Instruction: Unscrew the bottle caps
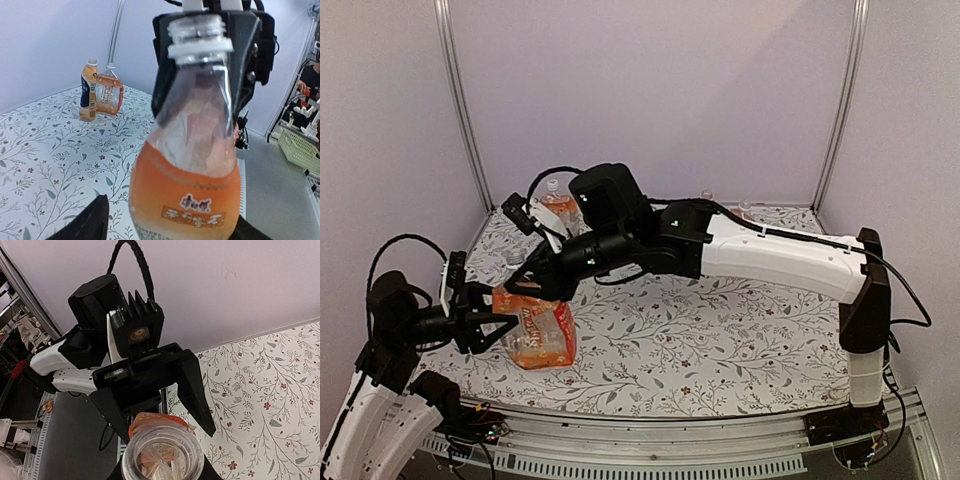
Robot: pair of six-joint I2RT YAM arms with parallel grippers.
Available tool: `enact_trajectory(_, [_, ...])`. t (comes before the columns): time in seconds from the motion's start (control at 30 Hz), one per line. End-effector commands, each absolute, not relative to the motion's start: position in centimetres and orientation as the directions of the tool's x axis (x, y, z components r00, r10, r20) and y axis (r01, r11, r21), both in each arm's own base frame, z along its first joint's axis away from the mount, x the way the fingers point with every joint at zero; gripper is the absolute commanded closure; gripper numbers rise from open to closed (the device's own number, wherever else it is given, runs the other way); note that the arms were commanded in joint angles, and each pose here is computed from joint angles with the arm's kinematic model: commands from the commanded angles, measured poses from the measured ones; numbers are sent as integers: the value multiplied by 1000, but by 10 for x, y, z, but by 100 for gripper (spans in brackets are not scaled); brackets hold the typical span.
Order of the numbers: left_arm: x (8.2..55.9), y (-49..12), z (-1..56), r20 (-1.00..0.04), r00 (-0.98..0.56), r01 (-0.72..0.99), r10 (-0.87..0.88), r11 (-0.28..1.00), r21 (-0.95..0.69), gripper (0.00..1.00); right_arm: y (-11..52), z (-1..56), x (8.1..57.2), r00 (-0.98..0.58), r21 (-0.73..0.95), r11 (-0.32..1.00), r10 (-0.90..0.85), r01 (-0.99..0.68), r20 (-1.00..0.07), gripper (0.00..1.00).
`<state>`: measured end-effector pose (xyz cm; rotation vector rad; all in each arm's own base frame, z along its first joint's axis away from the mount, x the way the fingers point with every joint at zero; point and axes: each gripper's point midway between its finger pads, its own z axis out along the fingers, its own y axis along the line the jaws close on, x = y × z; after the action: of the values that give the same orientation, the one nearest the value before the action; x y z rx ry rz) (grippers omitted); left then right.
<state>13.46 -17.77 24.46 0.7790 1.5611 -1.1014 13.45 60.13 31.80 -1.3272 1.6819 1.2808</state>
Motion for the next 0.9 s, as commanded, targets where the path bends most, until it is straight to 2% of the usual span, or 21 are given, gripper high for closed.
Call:
enact_trajectory(0.0, [141,-174,246,-972,-227,883,-61,409,-231,22,578,327,135,-278,271,69,-335,-960,-900,94])
enact_trajectory(0.07, [143,-173,247,-973,-224,878,-63,420,-230,18,566,323,144,-277,241,144,-336,-960,-900,95])
enact_trajectory(0.17, [147,-170,246,-973,-222,867,-65,444,-228,17,535,319,170,-288,179,326,-326,-928,-900,100])
enact_trajectory(0.27, [148,-170,245,-972,-224,863,-66,450,-229,17,491,317,200,-306,116,520,-296,-846,-905,95])
enact_trajectory(0.37, [149,-169,245,-973,-221,859,-67,459,-226,17,433,287,235,-350,30,712,-307,-701,-885,96])
enact_trajectory(0.5, [150,-168,244,-973,-221,855,-67,466,-227,17,329,269,277,-411,-34,908,-221,-417,-885,98])
enact_trajectory(0.7, [153,-167,242,-971,-228,849,-64,474,-231,17,196,262,307,-377,-111,993,-113,-27,-919,100])
enact_trajectory(0.87, [156,-166,241,-970,-234,842,-64,484,-236,17,114,253,338,-347,-100,981,-37,166,-937,100])
